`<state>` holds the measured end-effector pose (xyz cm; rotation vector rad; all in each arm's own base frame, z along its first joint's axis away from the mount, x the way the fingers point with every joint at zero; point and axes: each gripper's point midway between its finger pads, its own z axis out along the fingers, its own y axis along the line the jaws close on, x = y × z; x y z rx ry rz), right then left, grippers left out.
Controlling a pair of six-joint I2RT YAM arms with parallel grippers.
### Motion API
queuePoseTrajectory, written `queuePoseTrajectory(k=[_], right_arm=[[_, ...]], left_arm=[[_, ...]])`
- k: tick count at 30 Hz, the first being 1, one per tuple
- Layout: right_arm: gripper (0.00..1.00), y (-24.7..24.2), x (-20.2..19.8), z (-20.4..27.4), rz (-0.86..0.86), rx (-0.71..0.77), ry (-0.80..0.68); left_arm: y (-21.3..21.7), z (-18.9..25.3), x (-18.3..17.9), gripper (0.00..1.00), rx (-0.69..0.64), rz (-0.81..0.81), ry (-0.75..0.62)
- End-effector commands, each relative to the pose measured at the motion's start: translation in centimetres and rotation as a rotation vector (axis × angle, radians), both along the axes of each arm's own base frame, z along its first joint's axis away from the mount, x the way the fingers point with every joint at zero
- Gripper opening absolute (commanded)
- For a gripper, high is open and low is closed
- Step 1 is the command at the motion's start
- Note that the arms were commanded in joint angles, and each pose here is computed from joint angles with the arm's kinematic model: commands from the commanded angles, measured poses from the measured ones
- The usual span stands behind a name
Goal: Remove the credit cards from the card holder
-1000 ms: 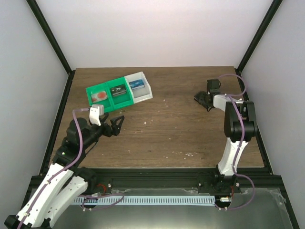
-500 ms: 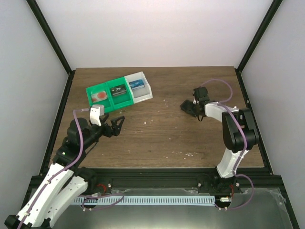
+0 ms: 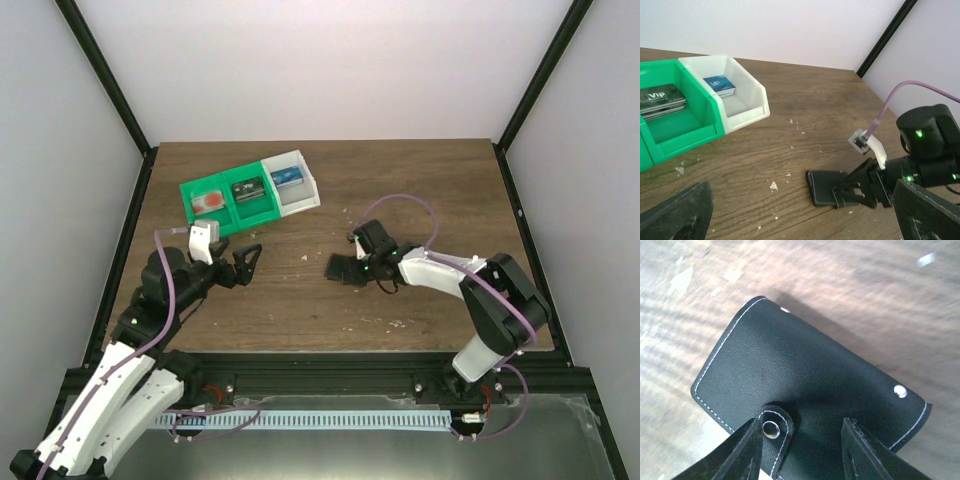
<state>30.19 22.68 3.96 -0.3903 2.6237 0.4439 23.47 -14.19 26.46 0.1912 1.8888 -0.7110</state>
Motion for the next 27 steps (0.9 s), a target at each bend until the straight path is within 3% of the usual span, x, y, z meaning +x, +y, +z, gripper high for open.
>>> queuePoseTrajectory(k=[1, 9, 14, 18, 27], right_arm=[[0.45, 1.5, -6.8, -2.2, 0.123, -0.021, 0.174], [0.45, 4.1, -10.5, -1.9, 0.262, -0.044, 0.204], [0.47, 4.6, -10.5, 1.3, 0.188, 0.039, 0.2], [0.47, 4.3, -10.9, 3.6, 0.089, 0.141, 0.201], [0.41, 2.7, -11.4, 2.1, -0.079, 0.207, 0.226]], left_arm=[[-0.1, 0.2, 0.1, 1.0, 0.004, -0.009, -0.017], [0.9, -0.2, 0.7, 0.97, 0.007, 0.068, 0.015], [-1.9, -1.9, 0.4, 0.95, -0.024, -0.069, 0.154], [-3.8, -4.0, 0.0, 0.87, -0.057, -0.158, 0.299], [-4.6, -7.0, 0.4, 0.79, -0.102, -0.152, 0.405]])
